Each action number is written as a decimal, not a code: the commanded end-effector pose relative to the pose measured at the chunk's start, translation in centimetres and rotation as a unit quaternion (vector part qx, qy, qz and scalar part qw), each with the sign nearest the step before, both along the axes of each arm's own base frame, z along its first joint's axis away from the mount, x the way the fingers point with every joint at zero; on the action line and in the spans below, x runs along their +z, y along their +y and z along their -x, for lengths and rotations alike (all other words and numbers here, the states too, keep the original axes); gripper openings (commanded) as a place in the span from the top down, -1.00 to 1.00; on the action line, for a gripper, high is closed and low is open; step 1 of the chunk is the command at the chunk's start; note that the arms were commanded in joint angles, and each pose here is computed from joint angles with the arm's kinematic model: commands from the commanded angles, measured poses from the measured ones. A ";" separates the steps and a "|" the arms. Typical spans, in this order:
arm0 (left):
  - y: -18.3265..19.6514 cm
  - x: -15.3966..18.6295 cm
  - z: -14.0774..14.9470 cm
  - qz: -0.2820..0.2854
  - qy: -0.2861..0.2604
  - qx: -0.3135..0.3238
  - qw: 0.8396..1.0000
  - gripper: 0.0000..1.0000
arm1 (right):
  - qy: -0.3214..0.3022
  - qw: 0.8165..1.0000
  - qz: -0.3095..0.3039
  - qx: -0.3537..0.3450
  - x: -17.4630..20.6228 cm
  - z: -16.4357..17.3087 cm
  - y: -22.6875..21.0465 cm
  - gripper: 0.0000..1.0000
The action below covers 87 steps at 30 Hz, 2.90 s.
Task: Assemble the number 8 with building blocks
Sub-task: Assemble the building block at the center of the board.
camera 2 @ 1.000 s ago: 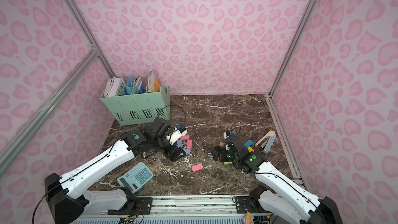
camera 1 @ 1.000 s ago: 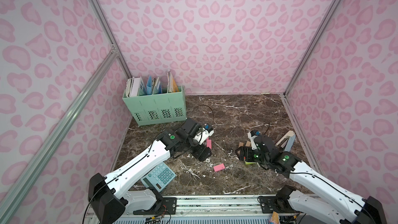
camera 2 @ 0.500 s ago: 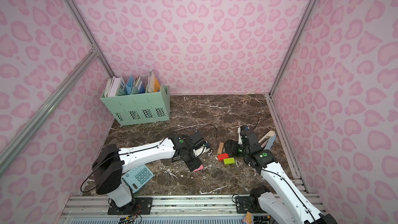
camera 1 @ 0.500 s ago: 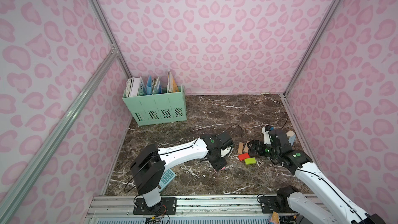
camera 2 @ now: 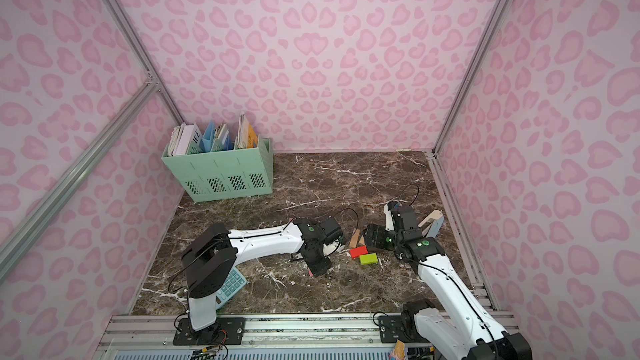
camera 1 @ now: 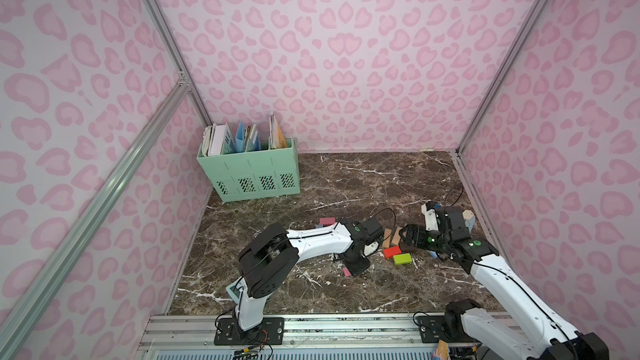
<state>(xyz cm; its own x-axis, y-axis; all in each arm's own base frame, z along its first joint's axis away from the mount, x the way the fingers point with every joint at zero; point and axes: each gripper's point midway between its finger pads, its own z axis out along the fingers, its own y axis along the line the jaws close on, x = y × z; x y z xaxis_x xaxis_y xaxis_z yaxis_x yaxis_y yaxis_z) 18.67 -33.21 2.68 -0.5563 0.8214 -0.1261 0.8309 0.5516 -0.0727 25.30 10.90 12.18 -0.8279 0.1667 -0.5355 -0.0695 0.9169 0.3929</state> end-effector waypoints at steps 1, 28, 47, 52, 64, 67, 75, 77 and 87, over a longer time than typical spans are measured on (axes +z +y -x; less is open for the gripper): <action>0.3 -0.4 0.3 -0.005 0.005 -0.002 1.000 -0.14 | -0.005 1.000 -0.005 0.004 0.1 0.0 0.2 -0.85; 9.6 2.4 -2.7 -0.051 -0.131 0.288 0.947 0.80 | 0.001 1.000 -0.027 -0.012 -0.1 0.8 0.2 -0.85; 10.6 -0.2 -3.9 -0.012 -0.077 0.373 0.924 0.83 | 0.004 0.999 -0.031 -0.018 -0.3 0.6 0.2 -0.85; 11.2 -1.0 -3.7 -0.012 -0.070 0.391 0.918 0.82 | 0.009 0.999 -0.028 -0.019 -0.7 0.7 0.2 -0.85; 11.8 -1.9 -3.7 -0.011 -0.063 0.425 0.903 0.66 | 0.013 0.999 -0.032 -0.017 -1.2 0.6 0.3 -0.85; 11.9 -2.1 -3.7 -0.008 -0.062 0.435 0.898 0.63 | 0.012 0.999 -0.031 -0.016 -1.2 0.7 0.3 -0.85; 11.7 -2.1 -4.1 0.002 -0.061 0.452 0.890 0.59 | 0.012 0.999 -0.030 -0.015 -1.3 0.9 0.3 -0.85; 11.8 -2.2 -4.2 0.001 -0.060 0.455 0.888 0.59 | 0.011 0.999 -0.031 -0.015 -1.3 0.9 0.3 -0.85; 12.2 -2.4 -4.3 -0.001 -0.061 0.468 0.882 0.57 | 0.012 0.999 -0.031 -0.012 -1.4 1.0 0.3 -0.85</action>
<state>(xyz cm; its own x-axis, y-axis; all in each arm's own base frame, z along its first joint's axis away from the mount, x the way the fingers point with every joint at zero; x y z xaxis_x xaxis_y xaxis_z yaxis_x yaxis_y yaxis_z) 23.20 -21.74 1.17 -0.9691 0.0276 -0.2451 0.0378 0.9986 -0.0370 24.19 11.09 10.62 -0.8399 0.2248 -0.4939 -0.0248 0.8933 0.4488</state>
